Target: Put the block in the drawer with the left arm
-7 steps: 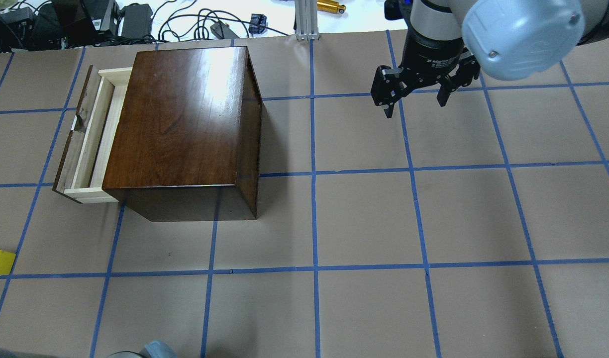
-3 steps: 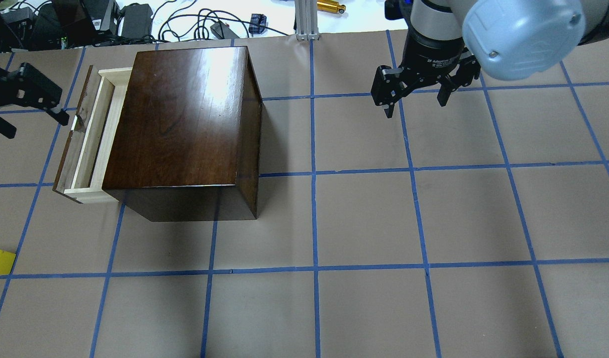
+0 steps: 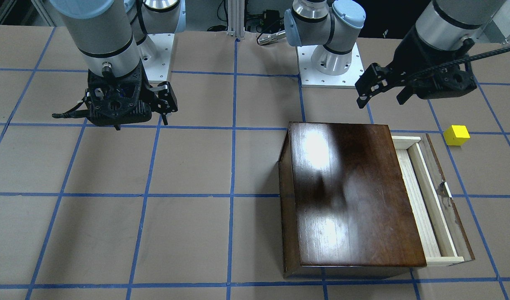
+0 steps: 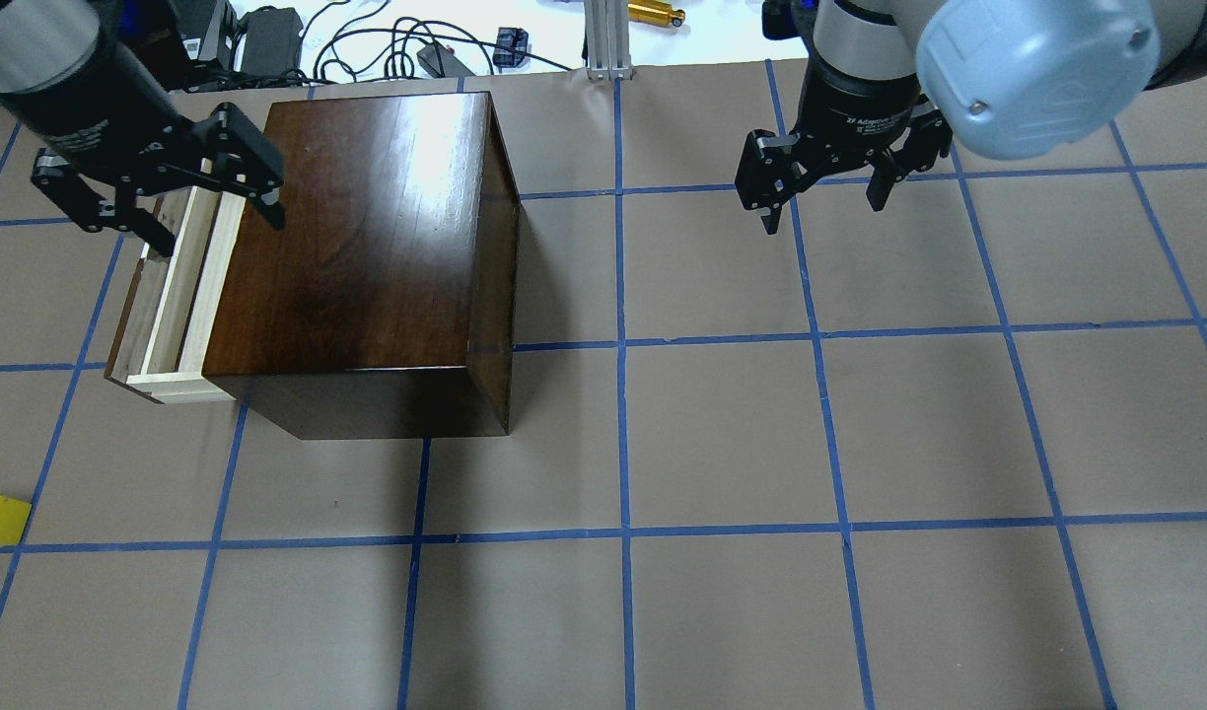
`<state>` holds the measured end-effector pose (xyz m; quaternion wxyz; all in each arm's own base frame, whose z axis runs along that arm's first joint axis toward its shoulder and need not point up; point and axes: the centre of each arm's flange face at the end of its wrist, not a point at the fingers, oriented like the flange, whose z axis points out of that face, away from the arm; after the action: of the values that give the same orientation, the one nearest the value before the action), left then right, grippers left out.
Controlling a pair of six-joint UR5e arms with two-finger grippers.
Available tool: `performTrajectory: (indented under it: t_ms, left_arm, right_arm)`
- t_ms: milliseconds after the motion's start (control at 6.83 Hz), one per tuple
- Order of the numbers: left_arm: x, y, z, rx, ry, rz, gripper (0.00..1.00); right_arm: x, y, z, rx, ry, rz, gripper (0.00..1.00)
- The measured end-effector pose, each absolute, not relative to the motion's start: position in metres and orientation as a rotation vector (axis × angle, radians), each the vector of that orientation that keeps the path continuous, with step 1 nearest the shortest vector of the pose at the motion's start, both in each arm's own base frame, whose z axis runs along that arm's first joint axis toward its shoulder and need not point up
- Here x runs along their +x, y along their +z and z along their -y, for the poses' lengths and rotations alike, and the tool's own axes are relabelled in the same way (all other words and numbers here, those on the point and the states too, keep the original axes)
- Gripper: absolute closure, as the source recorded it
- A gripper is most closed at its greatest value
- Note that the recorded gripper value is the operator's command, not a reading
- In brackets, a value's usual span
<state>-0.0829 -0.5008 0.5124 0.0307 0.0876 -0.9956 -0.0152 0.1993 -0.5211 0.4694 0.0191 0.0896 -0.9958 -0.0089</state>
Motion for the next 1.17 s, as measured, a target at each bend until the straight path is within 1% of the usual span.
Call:
performTrajectory:
  t_ms: [439, 1025, 1172]
  left_arm:
    - [-0.117, 0.503, 0.504, 0.198, 0.063, 3.098, 0.00]
    - [-0.110, 0.506, 0.506, 0.134, 0.097, 3.103, 0.00]
    - [-0.090, 0.509, 0.509, 0.119, 0.107, 3.104, 0.00]
  right_arm:
    - [0.199, 0.469, 0.521, 0.278, -0.027, 3.090, 0.00]
    - [0.199, 0.469, 0.521, 0.279, -0.028, 3.090, 0.00]
    - [0.199, 0.469, 0.521, 0.279, -0.028, 3.091, 0.00]
